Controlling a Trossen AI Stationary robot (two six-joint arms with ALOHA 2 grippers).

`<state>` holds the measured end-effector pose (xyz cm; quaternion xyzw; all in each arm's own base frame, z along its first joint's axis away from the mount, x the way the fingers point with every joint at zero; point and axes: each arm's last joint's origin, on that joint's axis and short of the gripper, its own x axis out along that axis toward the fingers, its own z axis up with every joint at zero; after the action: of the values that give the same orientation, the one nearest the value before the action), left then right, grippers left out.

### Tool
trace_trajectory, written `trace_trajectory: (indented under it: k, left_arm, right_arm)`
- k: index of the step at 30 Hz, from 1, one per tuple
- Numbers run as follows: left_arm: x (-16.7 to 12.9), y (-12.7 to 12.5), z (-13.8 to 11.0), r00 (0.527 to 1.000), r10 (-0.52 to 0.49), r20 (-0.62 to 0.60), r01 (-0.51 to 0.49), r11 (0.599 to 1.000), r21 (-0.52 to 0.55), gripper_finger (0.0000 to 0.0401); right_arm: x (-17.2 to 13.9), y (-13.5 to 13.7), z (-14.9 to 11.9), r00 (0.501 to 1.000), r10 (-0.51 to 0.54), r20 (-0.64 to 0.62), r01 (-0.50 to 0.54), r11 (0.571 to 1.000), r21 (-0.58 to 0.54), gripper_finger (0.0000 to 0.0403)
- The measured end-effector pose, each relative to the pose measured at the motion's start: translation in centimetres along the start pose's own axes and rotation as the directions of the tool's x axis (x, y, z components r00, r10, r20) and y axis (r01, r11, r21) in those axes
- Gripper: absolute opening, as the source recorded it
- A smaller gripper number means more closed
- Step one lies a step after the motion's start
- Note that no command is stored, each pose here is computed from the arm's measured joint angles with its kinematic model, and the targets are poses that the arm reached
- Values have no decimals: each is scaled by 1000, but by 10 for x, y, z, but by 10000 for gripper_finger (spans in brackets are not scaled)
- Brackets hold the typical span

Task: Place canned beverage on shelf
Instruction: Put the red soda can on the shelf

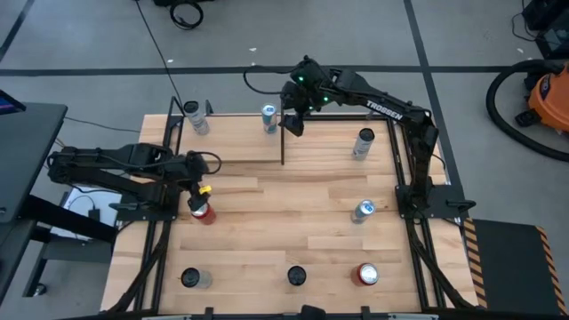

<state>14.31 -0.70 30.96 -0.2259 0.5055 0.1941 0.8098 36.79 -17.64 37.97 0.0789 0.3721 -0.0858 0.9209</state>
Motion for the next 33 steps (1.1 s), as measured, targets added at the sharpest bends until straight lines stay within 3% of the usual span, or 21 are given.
trace_trajectory:
  k: [13,33]
  left_arm:
    - [31,1,-27,988,84,-131,-93,994,-63,309]
    - [32,-19,-38,995,-14,-96,8,998,-65,309]
  right_arm:
    - [1,1,-3,1000,5,-28,-5,1000,5,323]
    - [1,1,-2,1000,4,-24,-4,1000,-8,323]
